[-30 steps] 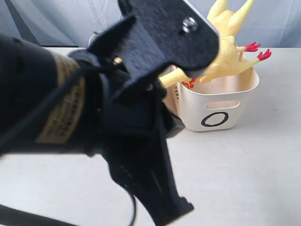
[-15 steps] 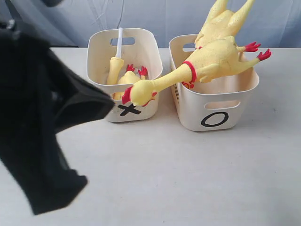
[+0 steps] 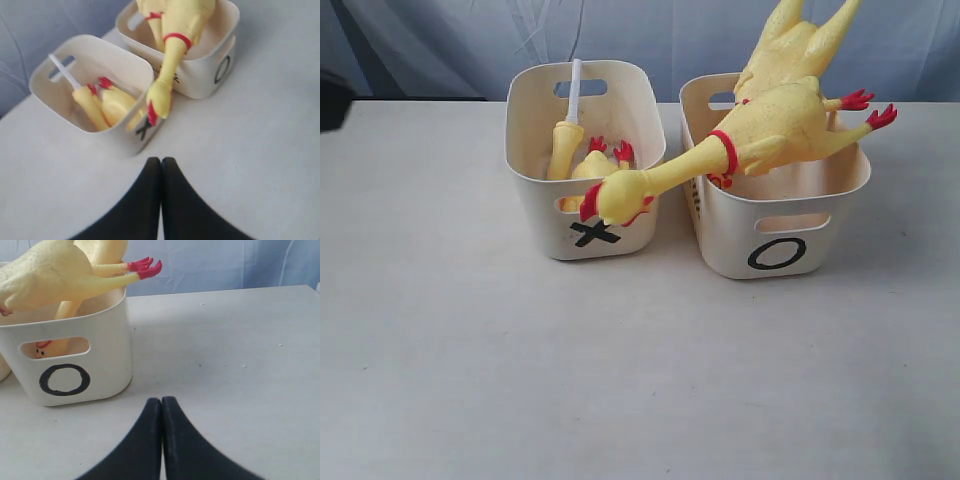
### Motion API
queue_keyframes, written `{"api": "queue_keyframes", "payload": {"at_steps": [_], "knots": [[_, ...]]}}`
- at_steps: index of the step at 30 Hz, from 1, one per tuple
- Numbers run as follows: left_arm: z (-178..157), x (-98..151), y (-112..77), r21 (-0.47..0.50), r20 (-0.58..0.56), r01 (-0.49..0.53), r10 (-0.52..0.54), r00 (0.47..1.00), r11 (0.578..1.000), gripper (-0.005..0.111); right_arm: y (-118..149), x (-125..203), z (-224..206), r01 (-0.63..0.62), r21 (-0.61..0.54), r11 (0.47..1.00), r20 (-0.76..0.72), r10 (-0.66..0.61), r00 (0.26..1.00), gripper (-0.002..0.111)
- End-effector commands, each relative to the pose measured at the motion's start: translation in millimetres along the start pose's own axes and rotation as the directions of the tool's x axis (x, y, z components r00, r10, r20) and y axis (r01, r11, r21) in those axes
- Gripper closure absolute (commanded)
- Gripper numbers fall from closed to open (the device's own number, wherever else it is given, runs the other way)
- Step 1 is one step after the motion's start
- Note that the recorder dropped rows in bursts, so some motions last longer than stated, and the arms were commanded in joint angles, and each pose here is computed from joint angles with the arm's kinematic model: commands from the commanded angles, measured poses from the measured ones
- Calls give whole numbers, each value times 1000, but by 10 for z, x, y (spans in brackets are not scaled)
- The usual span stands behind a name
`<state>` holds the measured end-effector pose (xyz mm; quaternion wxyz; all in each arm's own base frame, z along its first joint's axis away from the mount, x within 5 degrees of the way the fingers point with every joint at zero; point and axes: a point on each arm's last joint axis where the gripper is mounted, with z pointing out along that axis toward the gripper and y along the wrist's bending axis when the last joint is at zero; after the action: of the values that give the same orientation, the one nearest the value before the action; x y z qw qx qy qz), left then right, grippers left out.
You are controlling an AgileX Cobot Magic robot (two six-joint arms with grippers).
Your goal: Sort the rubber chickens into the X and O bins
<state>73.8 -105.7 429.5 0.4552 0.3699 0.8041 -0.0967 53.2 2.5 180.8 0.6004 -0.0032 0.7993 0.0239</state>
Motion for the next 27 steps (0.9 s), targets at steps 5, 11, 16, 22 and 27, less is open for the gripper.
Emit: {"api": "queue_keyframes", "payload": {"at_steps": [5,11,16,22,27], "knots": [[-195,296,321,-81,6,183,-183,983,980,107,1,3,-1,5,-3,1000,6,-5,1000,108],[-130,458,360,-75,73,373,-368,927,925,107,1,3,-1,5,-3,1000,6,-5,1000,108],[-73,604,428,-129,134,481,-466,875,867,107,1,3,-1,5,-3,1000,6,-5,1000,108],[-106,875,452,-213,175,571,-544,821,793,107,2,3,-1,3,-3,1000,5,-3,1000,108],[-198,956,498,-290,419,567,-431,799,771,107,2,3,-1,3,-3,1000,5,-3,1000,108]]}}
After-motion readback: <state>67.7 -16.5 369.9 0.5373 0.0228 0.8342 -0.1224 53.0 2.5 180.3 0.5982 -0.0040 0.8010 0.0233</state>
